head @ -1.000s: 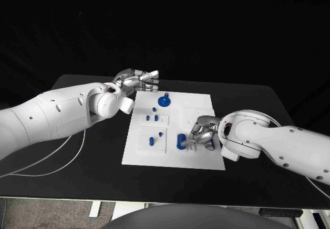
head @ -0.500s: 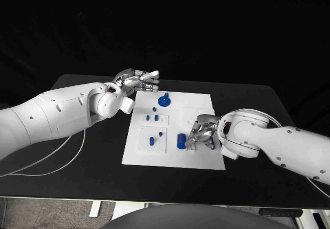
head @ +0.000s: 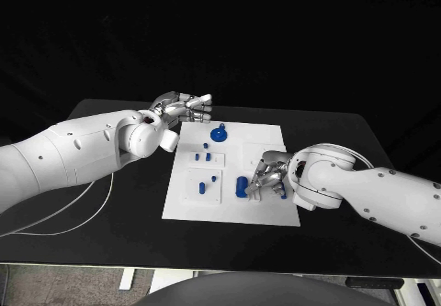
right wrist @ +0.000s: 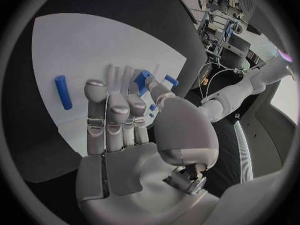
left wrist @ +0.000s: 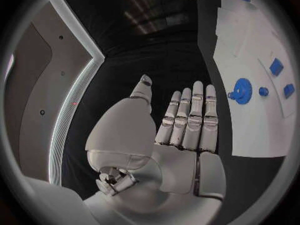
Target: Assemble the parts on the task board
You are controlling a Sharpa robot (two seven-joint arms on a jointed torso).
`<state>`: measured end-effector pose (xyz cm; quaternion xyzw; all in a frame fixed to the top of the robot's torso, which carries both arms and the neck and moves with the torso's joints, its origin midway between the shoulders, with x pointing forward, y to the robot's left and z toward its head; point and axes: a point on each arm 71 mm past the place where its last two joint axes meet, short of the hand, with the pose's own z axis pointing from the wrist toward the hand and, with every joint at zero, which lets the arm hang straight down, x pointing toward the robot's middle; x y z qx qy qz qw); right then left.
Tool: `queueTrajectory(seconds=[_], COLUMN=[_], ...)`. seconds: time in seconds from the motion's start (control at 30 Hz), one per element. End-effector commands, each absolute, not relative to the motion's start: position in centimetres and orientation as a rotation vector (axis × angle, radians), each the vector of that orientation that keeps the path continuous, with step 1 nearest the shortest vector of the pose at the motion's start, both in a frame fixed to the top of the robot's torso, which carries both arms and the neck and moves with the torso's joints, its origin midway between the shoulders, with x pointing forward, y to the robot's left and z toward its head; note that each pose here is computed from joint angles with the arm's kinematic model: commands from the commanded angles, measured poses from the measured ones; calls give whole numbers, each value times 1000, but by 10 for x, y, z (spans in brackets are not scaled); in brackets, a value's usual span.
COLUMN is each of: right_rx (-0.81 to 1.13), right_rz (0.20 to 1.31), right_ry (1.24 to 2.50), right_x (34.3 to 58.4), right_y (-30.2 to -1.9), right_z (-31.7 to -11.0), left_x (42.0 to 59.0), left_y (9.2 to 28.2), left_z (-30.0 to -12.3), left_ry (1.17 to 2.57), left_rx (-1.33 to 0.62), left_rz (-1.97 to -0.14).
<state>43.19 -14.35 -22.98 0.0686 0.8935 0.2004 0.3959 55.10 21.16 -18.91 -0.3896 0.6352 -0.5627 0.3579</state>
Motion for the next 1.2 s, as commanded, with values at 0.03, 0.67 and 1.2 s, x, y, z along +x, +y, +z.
queueTrajectory(seconds=[0.03,0.67,1.2], right_rx=[166,154,144], right_rz=[450,441,464], right_ry=[2236,2283,2288], right_x=[435,435,433], right_y=[-147,-146,-143], right_z=[-231,-236,-237], left_x=[551,551,551], left_y=[210,211,212], left_z=[-188,-188,-188], left_ry=[1640,1643,1644], left_rx=[-995,-997,-998], left_rz=[-1464,-1462,-1461])
